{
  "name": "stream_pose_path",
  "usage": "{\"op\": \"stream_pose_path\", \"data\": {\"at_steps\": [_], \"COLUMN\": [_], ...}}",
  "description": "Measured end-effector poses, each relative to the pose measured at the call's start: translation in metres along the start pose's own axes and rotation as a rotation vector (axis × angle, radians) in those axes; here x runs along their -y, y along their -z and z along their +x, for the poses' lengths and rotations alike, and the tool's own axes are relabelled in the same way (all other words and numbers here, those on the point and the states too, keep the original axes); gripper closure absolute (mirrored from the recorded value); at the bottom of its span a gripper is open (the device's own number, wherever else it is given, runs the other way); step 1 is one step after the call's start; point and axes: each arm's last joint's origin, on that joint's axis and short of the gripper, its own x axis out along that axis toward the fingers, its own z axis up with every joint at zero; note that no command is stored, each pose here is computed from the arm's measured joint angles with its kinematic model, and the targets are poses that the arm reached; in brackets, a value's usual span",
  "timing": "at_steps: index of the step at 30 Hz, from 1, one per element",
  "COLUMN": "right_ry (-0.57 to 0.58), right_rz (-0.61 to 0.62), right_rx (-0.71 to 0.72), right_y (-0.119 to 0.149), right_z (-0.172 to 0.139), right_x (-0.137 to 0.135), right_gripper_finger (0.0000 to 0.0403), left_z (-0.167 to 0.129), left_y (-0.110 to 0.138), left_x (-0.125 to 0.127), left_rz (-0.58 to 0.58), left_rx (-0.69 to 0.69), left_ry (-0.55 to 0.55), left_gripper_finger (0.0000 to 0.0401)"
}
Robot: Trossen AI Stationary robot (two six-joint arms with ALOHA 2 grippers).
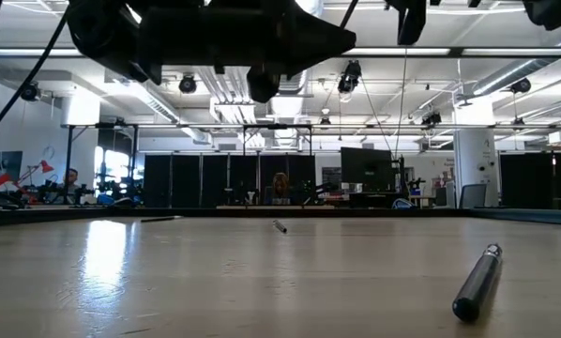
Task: Sort items
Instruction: Put the liner brush into the wire basket
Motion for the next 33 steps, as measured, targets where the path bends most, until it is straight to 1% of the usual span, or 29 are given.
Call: {"op": "stream_pose_path", "data": {"at_steps": [3, 6, 8, 11, 14, 17, 20, 24, 29, 33], "right_ry": [-0.003, 0.012, 0.020, 0.034, 0.061, 0.107, 0.145, 0.177, 0.209, 0.226], "right_rz": [-0.026, -0.036, -0.039, -0.063, -0.067, -0.074, -0.064, -0.006, 0.071, 0.131], "right_rx": [0.012, -0.011, -0.048, -0.128, -0.221, -0.334, -0.434, -0.534, -0.696, -0.806], "right_y": [-0.004, -0.007, -0.010, -0.019, -0.037, -0.053, -0.066, -0.080, -0.083, -0.076], "right_z": [0.000, 0.000, -0.001, -0.005, -0.011, -0.022, -0.034, -0.052, -0.074, -0.094], "right_x": [-0.003, -0.004, -0.006, -0.011, -0.021, -0.032, -0.044, -0.061, -0.084, -0.103], "right_gripper_finger": [0.0376, 0.0390, 0.0393, 0.0393, 0.0394, 0.0394, 0.0394, 0.0394, 0.0394, 0.0394], "left_z": [0.000, 0.000, 0.000, -0.001, -0.003, -0.004, -0.004, -0.004, -0.004, -0.004], "left_y": [0.000, 0.000, -0.001, -0.003, -0.005, -0.007, -0.007, -0.005, -0.003, -0.002], "left_x": [0.000, 0.000, 0.000, -0.001, -0.001, -0.001, -0.001, -0.001, -0.002, -0.002], "left_rz": [0.003, -0.020, -0.047, -0.071, -0.064, -0.060, -0.057, -0.051, -0.047, -0.046], "left_rx": [-0.004, -0.005, -0.005, -0.019, -0.053, -0.061, -0.061, -0.082, -0.099, -0.104], "left_ry": [0.003, 0.005, -0.003, -0.012, -0.020, -0.022, -0.022, -0.027, -0.031, -0.032], "left_gripper_finger": [0.0394, 0.0390, 0.0372, 0.0333, 0.0302, 0.0282, 0.0274, 0.0272, 0.0271, 0.0271]}}
